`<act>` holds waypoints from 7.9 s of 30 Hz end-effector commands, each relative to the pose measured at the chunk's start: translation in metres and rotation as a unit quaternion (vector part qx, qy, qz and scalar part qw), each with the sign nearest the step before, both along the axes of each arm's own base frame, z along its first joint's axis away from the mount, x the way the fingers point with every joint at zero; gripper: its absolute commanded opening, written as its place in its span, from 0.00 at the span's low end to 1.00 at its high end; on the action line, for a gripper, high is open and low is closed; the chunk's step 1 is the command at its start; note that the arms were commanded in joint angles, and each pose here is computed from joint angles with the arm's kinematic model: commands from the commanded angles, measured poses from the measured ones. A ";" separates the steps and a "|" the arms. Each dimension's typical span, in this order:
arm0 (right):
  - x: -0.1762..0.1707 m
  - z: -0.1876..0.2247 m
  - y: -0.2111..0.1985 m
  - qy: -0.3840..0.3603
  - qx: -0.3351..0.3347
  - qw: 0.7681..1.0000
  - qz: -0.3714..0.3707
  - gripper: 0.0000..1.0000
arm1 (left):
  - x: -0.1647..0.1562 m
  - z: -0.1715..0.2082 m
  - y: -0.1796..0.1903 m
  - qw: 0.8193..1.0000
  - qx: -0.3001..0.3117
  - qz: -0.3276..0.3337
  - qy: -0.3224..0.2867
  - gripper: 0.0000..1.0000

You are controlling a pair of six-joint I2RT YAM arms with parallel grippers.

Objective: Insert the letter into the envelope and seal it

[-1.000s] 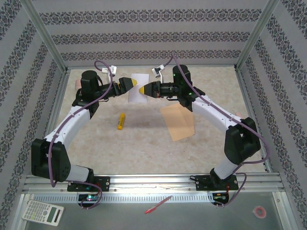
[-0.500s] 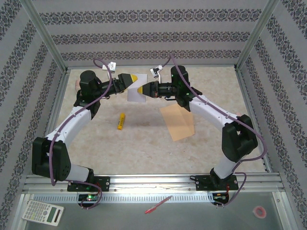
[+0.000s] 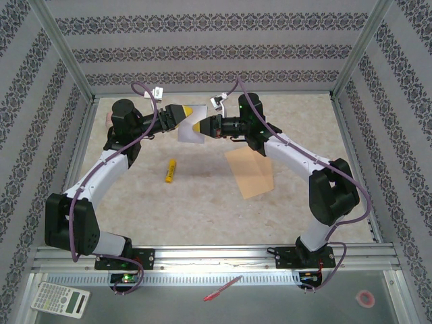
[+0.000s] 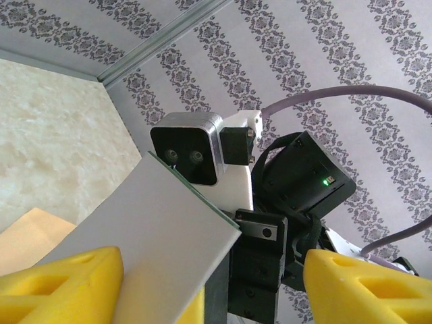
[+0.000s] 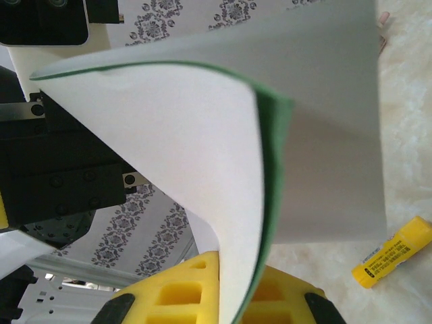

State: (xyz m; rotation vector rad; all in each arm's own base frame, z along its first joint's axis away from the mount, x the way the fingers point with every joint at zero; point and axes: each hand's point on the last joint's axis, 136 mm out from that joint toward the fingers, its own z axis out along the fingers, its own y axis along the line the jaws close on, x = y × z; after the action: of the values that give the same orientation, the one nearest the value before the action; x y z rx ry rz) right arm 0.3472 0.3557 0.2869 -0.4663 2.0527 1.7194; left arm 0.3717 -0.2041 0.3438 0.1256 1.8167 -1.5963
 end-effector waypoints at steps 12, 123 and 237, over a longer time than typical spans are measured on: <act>0.001 0.039 -0.004 -0.046 0.030 0.998 -0.005 0.00 | -0.018 -0.002 -0.005 0.998 0.040 -0.025 -0.038 0.73; -0.009 0.072 -0.037 -0.109 0.065 0.992 -0.003 0.00 | -0.023 0.030 -0.024 0.992 -0.036 -0.078 -0.094 0.41; -0.001 -0.223 -0.028 0.203 -0.225 0.939 -0.161 0.45 | 0.016 -0.068 0.069 0.985 0.132 0.113 0.007 1.00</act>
State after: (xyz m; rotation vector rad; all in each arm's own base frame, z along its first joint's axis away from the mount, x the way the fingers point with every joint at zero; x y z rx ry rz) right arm 0.3395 0.3181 0.0582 0.1599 2.6710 1.2259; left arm 0.3870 -0.1341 0.2692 -0.0018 2.0039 -1.1900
